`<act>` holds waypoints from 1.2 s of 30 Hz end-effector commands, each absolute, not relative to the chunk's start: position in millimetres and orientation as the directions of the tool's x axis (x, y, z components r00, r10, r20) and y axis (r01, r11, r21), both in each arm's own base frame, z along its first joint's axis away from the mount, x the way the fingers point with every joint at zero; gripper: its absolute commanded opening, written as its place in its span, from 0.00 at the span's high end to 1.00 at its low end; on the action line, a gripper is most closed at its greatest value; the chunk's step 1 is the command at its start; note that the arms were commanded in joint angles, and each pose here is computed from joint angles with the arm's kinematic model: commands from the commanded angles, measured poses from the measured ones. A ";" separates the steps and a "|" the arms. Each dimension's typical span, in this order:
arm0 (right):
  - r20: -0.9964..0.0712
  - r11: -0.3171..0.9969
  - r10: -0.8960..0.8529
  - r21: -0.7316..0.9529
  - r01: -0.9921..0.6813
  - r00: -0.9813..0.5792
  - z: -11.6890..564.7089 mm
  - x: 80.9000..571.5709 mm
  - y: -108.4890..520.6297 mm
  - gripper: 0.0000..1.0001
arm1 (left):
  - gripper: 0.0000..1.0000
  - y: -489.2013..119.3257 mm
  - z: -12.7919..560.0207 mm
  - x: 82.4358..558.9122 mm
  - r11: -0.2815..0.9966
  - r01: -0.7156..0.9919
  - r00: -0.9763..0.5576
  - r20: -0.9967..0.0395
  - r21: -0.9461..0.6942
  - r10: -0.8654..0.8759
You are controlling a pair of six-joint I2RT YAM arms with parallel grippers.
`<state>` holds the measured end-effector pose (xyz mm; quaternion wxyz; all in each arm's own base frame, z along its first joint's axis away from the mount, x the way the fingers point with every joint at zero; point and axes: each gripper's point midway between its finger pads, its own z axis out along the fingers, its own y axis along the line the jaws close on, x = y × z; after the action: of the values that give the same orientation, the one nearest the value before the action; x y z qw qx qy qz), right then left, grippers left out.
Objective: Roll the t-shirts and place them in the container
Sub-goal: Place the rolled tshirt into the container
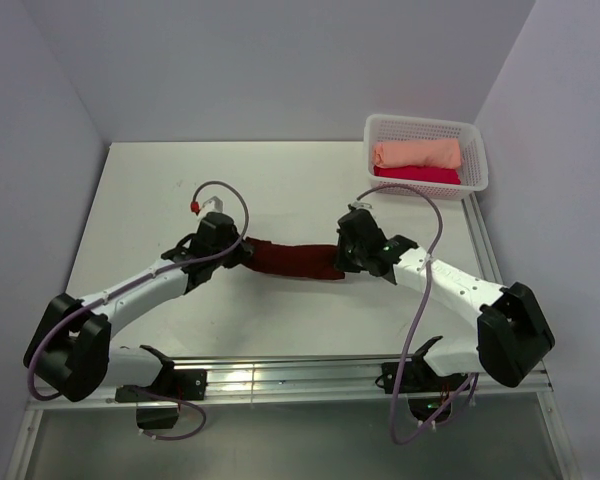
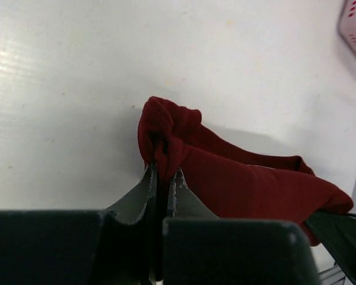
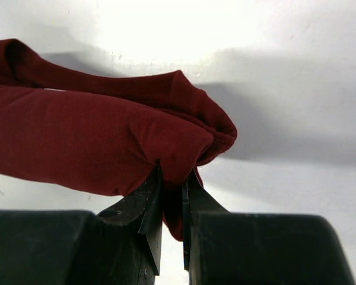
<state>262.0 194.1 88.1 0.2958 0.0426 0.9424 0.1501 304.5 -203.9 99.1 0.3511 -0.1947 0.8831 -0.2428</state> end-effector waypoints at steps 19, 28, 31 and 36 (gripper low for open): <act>-0.747 0.926 0.377 0.295 0.235 -0.548 215.2 434.5 115.7 1.00 | 1.00 -303.0 272.6 440.9 0.729 0.142 -0.453 -0.699 -0.669 -0.554; -0.788 0.904 0.421 0.325 0.277 -0.450 227.5 536.3 83.2 1.00 | 1.00 -385.0 285.4 504.0 0.723 0.378 -0.382 -0.808 -0.579 -0.448; -0.794 0.898 0.435 0.347 0.271 -0.425 229.0 571.0 71.9 1.00 | 1.00 -404.9 275.6 519.4 0.722 0.417 -0.355 -0.830 -0.553 -0.430; -0.736 0.874 0.481 0.359 0.328 -0.477 191.3 603.6 46.2 1.00 | 1.00 -436.4 289.9 541.1 0.671 0.489 -0.342 -0.830 -0.557 -0.440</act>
<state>577.5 51.8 167.3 0.4277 0.2281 0.8733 0.0499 548.5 -391.0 227.4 0.5480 -0.0411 0.7681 -0.3287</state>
